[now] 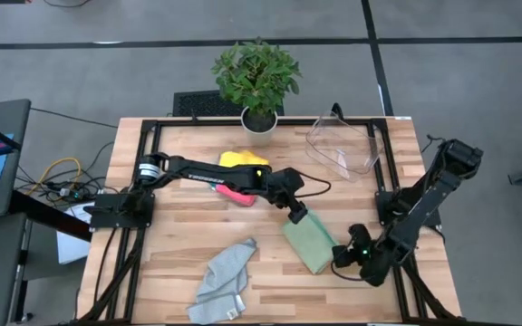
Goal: Fold microfiber towels
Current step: Stack the light green microfiber towel on the yellow microfiber towel
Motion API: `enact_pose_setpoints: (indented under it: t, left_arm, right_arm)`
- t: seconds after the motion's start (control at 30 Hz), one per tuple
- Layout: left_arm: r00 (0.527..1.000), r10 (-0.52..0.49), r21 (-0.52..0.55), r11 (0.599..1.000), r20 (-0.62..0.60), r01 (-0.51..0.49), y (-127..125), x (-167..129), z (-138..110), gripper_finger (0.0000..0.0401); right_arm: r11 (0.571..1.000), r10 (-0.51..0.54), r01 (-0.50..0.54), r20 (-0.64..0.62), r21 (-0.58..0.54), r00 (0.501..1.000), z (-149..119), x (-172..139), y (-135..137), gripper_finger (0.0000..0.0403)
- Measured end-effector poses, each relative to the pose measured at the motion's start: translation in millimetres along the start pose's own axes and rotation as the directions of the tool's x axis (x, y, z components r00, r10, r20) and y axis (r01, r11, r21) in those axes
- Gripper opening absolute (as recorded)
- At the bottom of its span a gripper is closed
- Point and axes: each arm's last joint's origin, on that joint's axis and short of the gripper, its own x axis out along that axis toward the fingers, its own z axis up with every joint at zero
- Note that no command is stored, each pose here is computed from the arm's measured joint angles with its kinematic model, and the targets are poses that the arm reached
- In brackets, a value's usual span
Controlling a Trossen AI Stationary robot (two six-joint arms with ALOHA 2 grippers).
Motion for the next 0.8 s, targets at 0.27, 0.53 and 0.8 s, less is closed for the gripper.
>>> enact_pose_setpoints:
  t: [0.27,0.53,0.8]
  left_arm:
    - [0.999,-0.040,0.018,0.999,-0.026,0.041,9.3,-1.6,7.4,0.0279]
    - [0.985,-0.097,0.006,0.995,-0.141,0.098,15.9,-3.1,4.8,0.0279]
    - [0.958,-0.038,0.040,0.998,-0.283,0.052,3.2,-10.4,-18.8,0.0279]
  right_arm:
    - [0.995,-0.037,0.037,-0.006,0.093,0.999,4.1,30.1,11.2,0.0221]
    - [0.988,-0.152,0.154,-0.040,0.027,0.988,11.0,41.2,11.5,0.0211]
    - [0.846,-0.349,0.347,0.070,-0.404,0.934,56.4,25.7,2.6,0.0182]
